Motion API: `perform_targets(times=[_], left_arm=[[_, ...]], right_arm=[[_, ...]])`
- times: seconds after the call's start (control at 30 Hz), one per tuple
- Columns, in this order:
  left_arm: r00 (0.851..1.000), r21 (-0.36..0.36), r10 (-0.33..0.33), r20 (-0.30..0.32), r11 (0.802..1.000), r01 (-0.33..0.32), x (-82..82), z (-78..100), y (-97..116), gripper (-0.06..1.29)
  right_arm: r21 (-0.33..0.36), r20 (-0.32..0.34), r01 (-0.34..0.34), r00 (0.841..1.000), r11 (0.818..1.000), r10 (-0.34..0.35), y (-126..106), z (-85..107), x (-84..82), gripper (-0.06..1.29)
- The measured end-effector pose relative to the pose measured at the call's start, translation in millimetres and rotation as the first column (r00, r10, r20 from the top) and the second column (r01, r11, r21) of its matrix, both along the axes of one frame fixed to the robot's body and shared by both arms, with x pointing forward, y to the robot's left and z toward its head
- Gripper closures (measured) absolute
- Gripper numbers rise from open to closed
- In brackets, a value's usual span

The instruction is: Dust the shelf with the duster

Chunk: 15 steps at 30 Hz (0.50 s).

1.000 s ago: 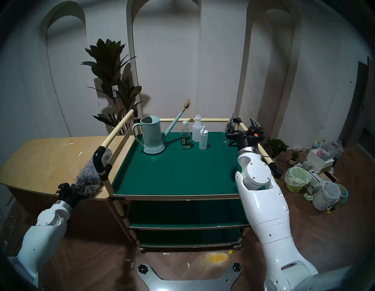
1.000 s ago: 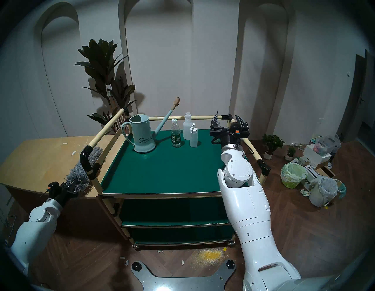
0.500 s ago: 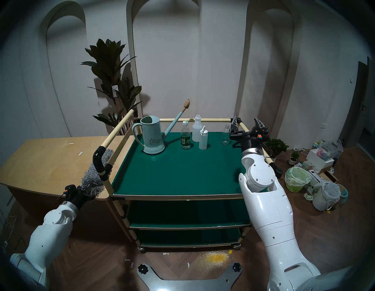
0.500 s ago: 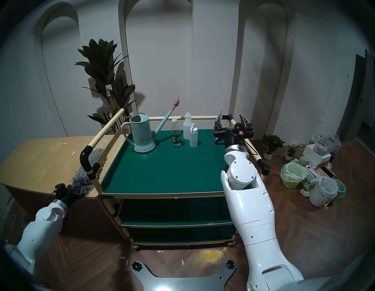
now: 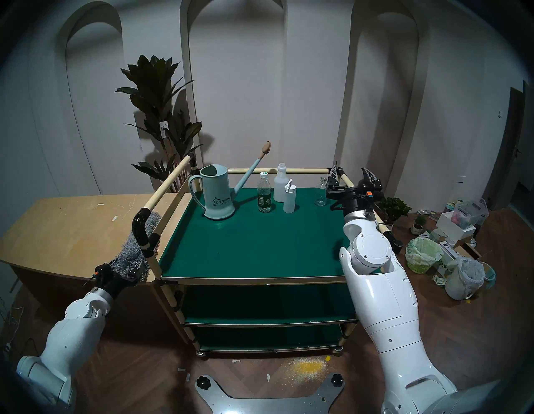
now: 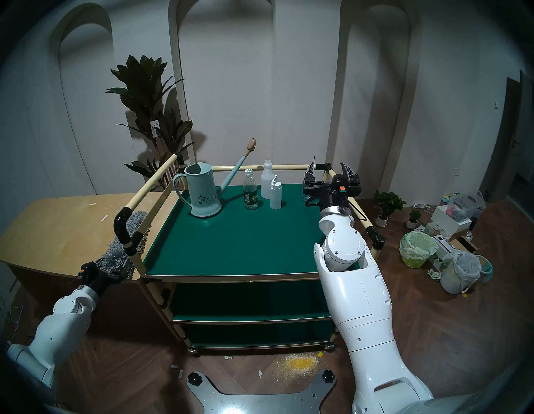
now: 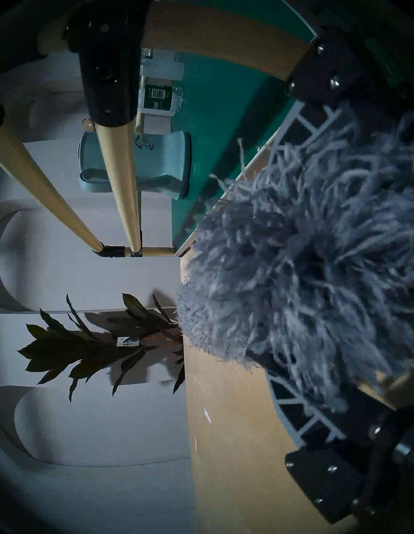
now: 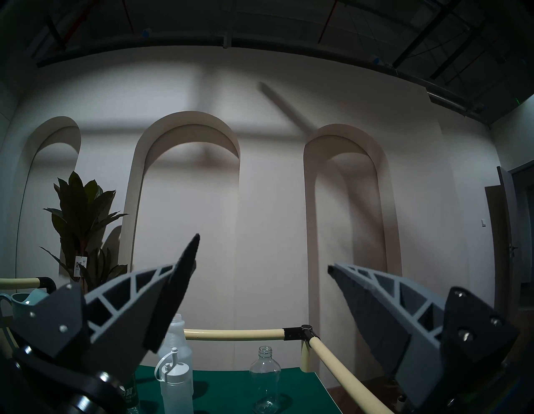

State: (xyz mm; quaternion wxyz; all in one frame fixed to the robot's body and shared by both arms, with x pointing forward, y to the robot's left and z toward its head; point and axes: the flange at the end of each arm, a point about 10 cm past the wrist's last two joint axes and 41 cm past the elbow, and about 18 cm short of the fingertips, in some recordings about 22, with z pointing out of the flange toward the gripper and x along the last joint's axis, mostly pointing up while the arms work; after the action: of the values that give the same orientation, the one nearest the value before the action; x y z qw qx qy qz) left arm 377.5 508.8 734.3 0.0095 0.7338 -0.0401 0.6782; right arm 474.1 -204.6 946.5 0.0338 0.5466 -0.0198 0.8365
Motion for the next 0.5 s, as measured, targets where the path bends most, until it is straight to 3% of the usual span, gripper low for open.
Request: perform_targets(times=[0.2, 0.5], left_arm=[[1.0, 0.029, -0.014, 0.013, 0.999, 0.013, -0.2, 6.1, 0, 0.02], [0.998, 0.103, 0.057, -0.022, 0.993, -0.054, -9.6, 3.6, 11, 0.02]], right_arm=[[0.016, -0.018, -0.015, 1.0, 1.0, 0.015, -1, -5.1, -1.8, -0.04], [0.033, -0.043, -0.027, 0.999, 0.999, 0.028, -4, -14.0, -5.3, -0.04]])
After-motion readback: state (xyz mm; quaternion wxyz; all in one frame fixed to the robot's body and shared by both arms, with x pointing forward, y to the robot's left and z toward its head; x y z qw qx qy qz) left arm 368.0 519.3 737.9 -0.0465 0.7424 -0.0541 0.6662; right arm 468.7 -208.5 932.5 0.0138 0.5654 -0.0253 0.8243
